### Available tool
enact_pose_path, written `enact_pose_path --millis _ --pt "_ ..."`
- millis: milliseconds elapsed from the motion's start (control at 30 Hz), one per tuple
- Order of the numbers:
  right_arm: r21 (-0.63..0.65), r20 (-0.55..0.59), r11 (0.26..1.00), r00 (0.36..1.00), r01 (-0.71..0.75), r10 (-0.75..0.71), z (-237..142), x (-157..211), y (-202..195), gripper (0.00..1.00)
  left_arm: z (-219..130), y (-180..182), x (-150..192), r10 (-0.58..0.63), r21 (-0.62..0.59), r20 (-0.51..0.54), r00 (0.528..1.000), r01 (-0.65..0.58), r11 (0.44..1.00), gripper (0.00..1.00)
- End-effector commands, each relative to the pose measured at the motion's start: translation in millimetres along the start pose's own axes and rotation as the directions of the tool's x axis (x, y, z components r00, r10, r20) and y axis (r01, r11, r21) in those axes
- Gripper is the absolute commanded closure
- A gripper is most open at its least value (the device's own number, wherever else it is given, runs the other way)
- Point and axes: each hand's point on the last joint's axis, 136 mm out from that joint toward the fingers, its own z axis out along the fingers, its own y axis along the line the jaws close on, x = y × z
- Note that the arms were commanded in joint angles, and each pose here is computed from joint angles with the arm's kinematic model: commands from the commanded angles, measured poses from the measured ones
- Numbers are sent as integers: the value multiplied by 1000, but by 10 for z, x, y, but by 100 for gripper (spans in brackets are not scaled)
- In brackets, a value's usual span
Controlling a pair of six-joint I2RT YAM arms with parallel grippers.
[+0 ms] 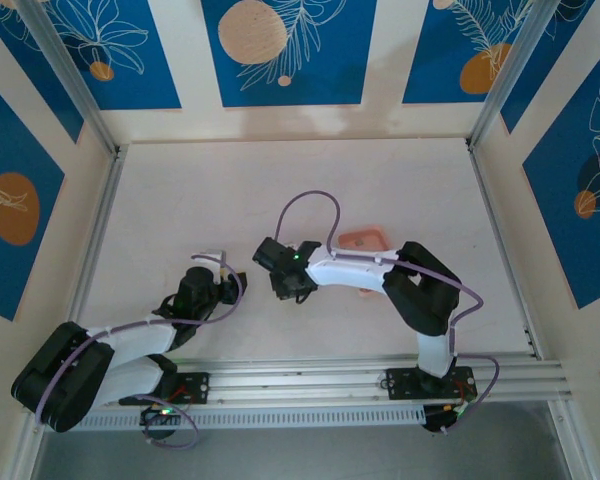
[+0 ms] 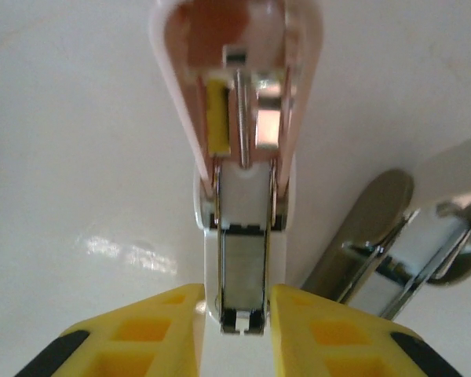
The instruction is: Load the staples into the stapler
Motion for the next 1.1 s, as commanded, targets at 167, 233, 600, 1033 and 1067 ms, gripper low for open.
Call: enact_pose_path --millis 167,233,600,1033,1067 --pt "-16 114 1000 993 -17 19 -513 -222 -110 67 -24 -222 -300 -2 81 25 1000 0 997 41" --pt "-46 146 999 989 -22 28 -620 -273 -156 66 -58 -299 -403 19 105 32 999 -22 994 41" --pt "-360 232 933 970 12 77 -868 -381 -450 59 -32 -841 -725 74 304 -22 997 -64 950 28" --pt "-475 298 880 946 31 127 -1021 -186 -701 53 444 -1380 -575 285 536 -260 923 -107 837 21" --pt "-475 298 880 946 29 129 -1022 -169 -709 53 493 -1397 -566 289 539 -279 916 -100 836 21"
